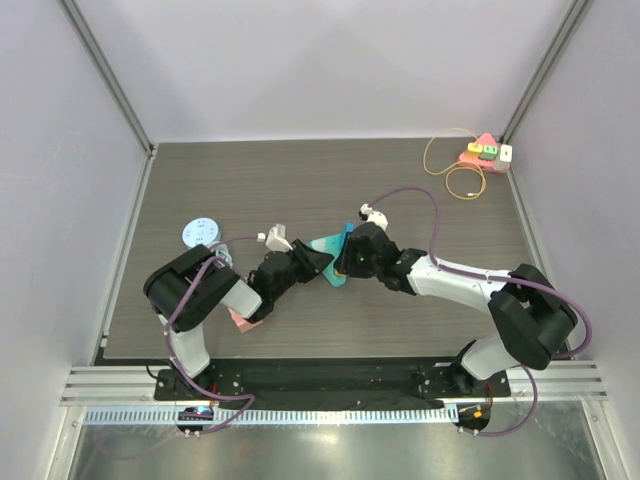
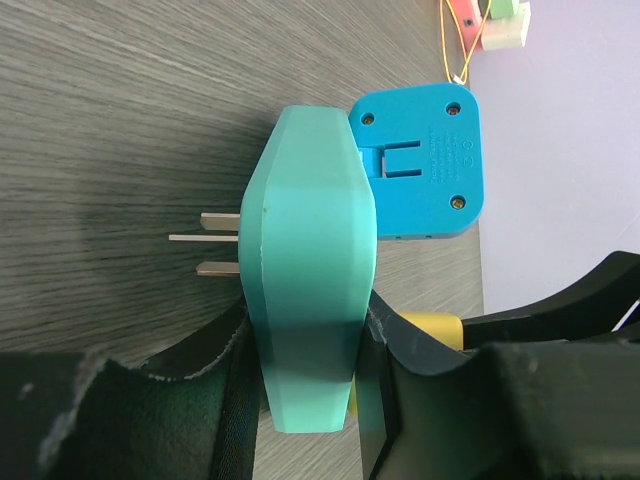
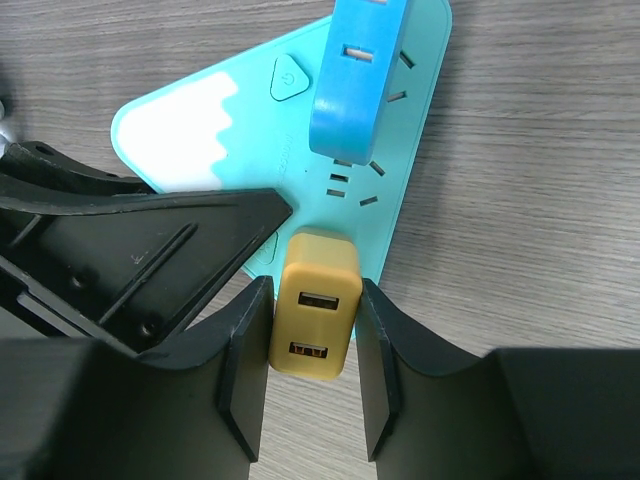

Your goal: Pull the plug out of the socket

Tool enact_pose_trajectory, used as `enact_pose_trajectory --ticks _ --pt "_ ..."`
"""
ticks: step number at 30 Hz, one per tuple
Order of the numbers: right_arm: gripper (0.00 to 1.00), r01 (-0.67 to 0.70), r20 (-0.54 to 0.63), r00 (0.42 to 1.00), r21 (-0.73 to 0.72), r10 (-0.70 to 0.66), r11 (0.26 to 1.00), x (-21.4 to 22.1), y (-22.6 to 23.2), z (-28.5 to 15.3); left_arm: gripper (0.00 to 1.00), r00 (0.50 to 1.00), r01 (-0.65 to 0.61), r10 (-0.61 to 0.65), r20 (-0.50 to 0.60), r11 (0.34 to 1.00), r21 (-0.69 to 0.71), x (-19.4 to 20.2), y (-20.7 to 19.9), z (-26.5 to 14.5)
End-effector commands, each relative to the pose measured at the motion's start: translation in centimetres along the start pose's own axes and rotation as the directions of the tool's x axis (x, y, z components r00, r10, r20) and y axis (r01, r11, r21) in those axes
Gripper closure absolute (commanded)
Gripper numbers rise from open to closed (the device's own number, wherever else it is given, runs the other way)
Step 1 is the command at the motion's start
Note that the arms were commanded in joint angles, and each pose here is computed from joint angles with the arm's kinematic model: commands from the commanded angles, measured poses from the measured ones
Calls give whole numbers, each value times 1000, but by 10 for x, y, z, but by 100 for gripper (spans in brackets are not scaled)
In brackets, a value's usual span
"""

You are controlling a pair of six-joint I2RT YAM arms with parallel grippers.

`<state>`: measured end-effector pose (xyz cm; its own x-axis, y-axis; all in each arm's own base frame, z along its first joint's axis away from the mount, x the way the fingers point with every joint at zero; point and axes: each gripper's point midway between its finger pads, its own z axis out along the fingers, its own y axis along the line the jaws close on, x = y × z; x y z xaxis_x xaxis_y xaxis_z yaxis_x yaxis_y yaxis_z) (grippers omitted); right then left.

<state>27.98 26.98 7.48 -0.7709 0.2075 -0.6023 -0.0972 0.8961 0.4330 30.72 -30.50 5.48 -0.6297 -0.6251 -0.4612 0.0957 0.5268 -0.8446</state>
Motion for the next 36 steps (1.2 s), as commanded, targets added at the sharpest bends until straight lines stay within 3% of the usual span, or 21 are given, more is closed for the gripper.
enact_pose_trajectory --ticks 1,7,9,24,34,36 --pt "71 -8 43 999 -33 9 999 -11 5 -3 100 995 -88 81 -67 990 -110 18 33 0" --pt "87 -13 43 999 -33 15 999 -12 4 -3 100 993 -109 102 -56 984 -144 15 39 2" --pt "99 -10 50 999 -36 12 999 -15 4 -4 100 993 -114 107 -49 981 -159 13 42 4" --pt "99 -88 128 987 -79 98 993 -49 -18 -34 100 993 -115 115 -14 968 -223 -4 64 12" --pt "99 -79 106 991 -57 85 995 -59 -18 -12 100 979 -201 202 -17 953 -229 -33 39 47" --pt "99 -73 131 988 -62 81 995 -71 -12 -13 100 979 -198 204 8 958 -206 -54 25 58"
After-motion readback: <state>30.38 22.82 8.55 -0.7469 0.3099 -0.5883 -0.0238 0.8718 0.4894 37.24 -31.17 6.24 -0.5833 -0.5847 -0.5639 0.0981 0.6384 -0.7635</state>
